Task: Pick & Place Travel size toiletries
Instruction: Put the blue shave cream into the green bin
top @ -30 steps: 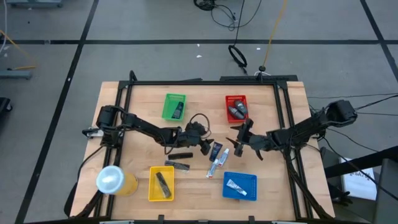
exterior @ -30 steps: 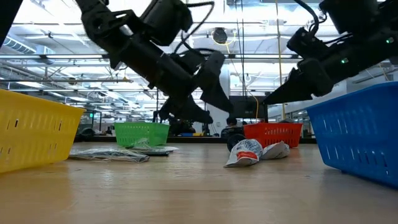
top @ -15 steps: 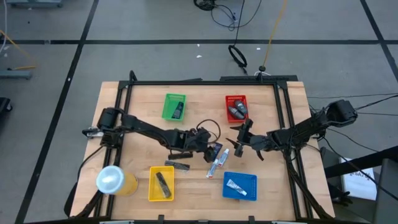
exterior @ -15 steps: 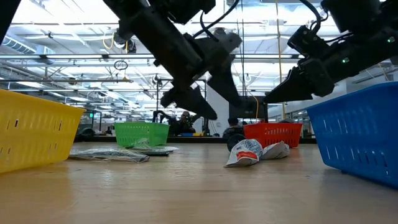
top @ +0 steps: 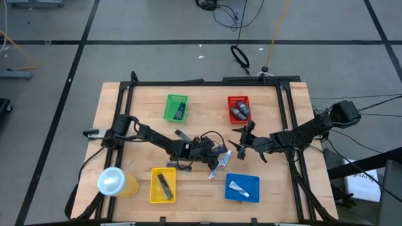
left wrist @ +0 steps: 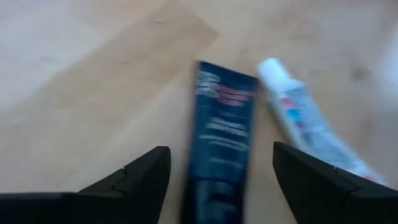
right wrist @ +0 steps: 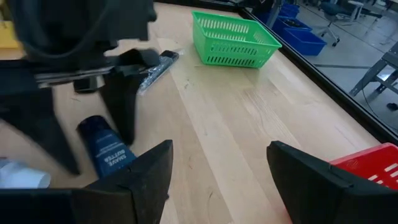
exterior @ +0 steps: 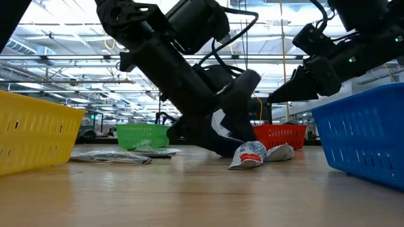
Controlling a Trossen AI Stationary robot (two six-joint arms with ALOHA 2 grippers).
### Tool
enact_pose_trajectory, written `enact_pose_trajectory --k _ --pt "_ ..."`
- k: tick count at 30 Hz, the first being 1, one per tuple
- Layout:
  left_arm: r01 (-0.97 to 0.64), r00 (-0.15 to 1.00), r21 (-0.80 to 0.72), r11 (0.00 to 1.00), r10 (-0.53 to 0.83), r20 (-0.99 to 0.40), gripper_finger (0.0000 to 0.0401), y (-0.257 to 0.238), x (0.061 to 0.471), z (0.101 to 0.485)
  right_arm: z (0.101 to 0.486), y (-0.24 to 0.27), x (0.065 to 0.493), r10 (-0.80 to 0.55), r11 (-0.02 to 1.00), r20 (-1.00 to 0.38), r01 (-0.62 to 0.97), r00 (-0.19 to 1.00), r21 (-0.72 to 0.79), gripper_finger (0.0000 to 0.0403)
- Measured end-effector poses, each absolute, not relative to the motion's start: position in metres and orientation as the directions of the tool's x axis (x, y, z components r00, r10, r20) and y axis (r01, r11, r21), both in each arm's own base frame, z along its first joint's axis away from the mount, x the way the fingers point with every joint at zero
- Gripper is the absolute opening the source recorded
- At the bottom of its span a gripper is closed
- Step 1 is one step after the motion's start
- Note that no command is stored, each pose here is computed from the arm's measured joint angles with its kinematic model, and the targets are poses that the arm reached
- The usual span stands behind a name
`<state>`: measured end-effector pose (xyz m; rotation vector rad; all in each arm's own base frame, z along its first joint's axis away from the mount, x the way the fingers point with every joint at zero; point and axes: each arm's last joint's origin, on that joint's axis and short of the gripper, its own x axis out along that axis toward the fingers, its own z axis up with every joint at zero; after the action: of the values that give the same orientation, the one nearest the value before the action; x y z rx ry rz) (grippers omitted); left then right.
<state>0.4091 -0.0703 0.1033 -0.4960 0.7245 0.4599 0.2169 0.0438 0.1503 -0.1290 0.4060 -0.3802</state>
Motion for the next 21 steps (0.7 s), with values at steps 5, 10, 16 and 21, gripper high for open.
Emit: enact_pose_trajectory --k 5,10,16,21 --pt "-0.563 0.606 -0.120 0.818 0.309 -0.733 0.0239 -0.064 0.404 0.103 0.151 0.045 0.217 -0.381 0.922 -0.356 0.325 0.853 -0.210 0.0251" --pt "-0.526 0.572 -0.035 0.850 0.323 -0.754 0.0150 -0.056 0.401 0.102 0.151 0.045 0.217 -0.381 0.922 -0.355 0.324 0.853 -0.210 0.0251" --pt "-0.534 0.492 0.048 0.844 0.356 -0.794 0.0113 -0.047 0.383 0.135 0.151 0.045 0.217 -0.382 0.922 -0.356 0.324 0.853 -0.211 0.0251" --pt "-0.642 0.371 0.153 0.751 0.479 -0.795 0.0113 -0.025 0.344 0.196 0.150 0.045 0.216 -0.383 0.921 -0.362 0.323 0.850 -0.216 0.0251"
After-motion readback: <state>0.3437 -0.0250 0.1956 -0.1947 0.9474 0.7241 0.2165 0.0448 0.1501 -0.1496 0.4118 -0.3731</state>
